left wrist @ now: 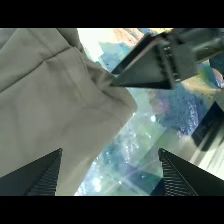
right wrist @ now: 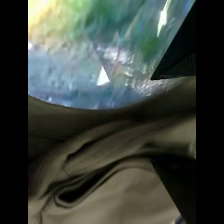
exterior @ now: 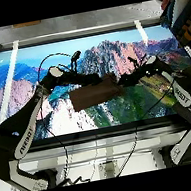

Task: Fold the clothes and pants, and hang the long-sleeved shirts on hangers.

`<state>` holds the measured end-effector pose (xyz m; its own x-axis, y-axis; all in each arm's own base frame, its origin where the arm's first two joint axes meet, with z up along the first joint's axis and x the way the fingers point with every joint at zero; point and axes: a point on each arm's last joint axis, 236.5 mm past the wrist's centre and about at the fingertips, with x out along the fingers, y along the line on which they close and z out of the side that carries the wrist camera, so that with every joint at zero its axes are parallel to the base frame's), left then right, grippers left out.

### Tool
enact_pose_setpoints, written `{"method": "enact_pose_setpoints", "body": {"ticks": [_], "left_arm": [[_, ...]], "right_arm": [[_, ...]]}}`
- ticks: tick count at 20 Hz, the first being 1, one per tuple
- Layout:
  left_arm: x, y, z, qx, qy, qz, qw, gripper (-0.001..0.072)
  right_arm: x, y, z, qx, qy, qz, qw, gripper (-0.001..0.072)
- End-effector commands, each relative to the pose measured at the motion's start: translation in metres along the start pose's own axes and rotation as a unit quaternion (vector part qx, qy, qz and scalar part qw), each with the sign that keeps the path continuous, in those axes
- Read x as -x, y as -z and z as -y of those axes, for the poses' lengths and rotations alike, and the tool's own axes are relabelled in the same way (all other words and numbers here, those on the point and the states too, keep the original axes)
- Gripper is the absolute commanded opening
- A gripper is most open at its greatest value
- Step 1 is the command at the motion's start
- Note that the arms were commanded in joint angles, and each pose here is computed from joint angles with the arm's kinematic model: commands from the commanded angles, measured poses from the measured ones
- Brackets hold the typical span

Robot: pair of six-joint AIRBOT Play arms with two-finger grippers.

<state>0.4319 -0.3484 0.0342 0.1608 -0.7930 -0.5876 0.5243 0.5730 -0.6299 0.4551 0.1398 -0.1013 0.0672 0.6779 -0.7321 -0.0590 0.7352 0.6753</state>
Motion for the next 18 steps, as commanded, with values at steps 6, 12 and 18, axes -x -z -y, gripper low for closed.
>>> {"method": "enact_pose_setpoints", "body": {"ticks": [6,12,18], "left_arm": [[0.001,0.002,0.000,0.001,0.002,-0.004,1.000,0.0689],[0.002,0.004,-0.008,-0.006,-0.011,-0.009,1.000,0.0603],[0.069,-0.026,-0.039,0.004,-0.043,0.039,0.998,0.0009]], "right_arm": [[-0.034,-0.004,-0.042,-0.095,-0.128,-0.008,0.987,0.0672],[-0.078,0.010,-0.079,-0.052,-0.107,-0.022,0.993,0.0607],[-0.073,0.008,-0.096,-0.039,-0.114,-0.014,0.993,0.0012]]}}
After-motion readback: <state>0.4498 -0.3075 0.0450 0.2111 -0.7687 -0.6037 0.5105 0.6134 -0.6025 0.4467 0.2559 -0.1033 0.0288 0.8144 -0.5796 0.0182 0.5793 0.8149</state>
